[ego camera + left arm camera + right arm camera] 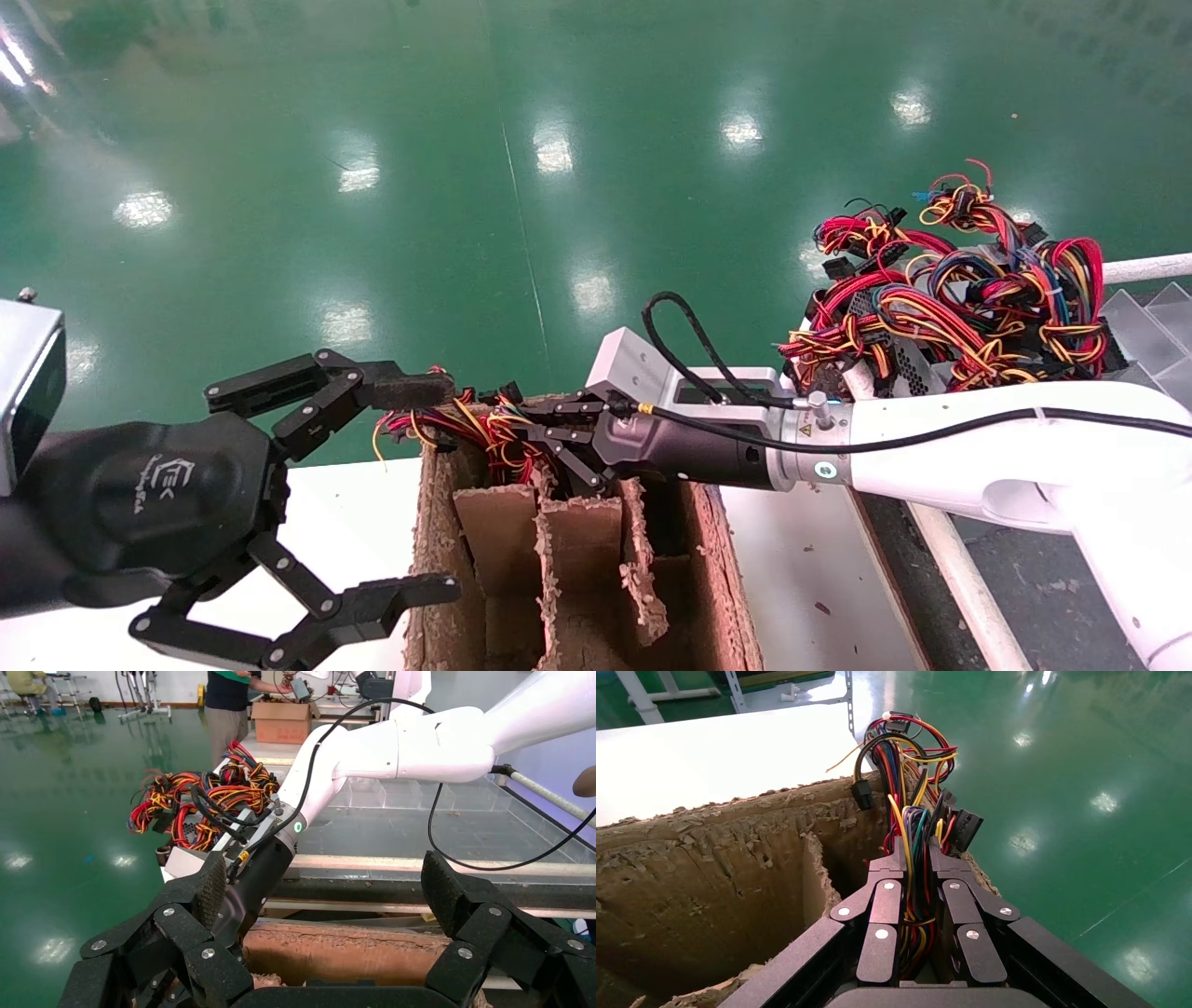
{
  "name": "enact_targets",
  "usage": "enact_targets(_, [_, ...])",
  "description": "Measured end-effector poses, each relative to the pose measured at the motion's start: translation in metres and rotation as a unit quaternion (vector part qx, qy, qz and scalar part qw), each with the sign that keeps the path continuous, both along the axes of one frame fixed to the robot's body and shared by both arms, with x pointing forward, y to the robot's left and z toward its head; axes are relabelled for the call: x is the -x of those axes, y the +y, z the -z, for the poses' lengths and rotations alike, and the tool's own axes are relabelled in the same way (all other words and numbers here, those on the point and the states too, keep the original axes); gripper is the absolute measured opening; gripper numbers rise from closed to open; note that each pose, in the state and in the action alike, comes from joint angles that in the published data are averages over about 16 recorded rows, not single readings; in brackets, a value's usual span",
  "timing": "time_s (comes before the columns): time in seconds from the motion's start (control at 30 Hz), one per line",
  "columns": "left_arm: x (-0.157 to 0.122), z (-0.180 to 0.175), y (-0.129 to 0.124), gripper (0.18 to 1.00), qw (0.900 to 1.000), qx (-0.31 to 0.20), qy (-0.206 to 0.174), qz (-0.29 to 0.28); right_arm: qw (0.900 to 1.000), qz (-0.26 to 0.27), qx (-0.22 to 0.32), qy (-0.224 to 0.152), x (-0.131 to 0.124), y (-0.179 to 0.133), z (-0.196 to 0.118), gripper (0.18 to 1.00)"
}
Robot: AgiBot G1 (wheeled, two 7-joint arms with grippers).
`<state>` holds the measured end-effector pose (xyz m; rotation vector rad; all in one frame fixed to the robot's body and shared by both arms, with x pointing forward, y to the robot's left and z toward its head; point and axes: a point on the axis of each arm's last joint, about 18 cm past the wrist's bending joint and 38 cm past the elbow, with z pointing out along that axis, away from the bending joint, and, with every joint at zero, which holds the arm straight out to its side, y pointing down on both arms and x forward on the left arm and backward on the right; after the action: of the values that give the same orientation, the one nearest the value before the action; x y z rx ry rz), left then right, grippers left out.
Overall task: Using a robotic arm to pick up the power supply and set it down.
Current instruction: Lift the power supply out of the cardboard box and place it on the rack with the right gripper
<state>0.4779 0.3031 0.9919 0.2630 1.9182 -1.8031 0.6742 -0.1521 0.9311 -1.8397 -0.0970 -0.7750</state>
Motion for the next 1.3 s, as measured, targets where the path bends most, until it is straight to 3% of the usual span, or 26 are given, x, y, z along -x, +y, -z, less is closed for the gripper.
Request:
enact_targets(0.27, [0.000, 0.000, 0.000, 1.000, 1.0000, 0.000, 0.000, 0.000, 1.000, -0.011, -0.025, -0.005, 0.010, -0.009, -0.013, 0.242])
enact_targets(0.57, [0.000, 0.000, 0.000, 1.001, 1.0000, 0.000, 0.000, 0.000, 0.996, -0.032, -0.081, -0.032, 0.036, -0.039, -0.059, 0.234])
enact_targets(0.97, [0.000, 0.000, 0.000, 1.001, 1.0000, 0.000, 0.000, 0.000, 0.981, -0.025, -0.158, -0.111, 0.086, -0.107, -0.161, 0.233])
enact_targets(1.3, [0.000, 0.000, 0.000, 1.001, 1.0000, 0.000, 0.000, 0.000, 0.956, 0.057, -0.202, -0.206, 0.138, -0.194, -0.256, 0.233])
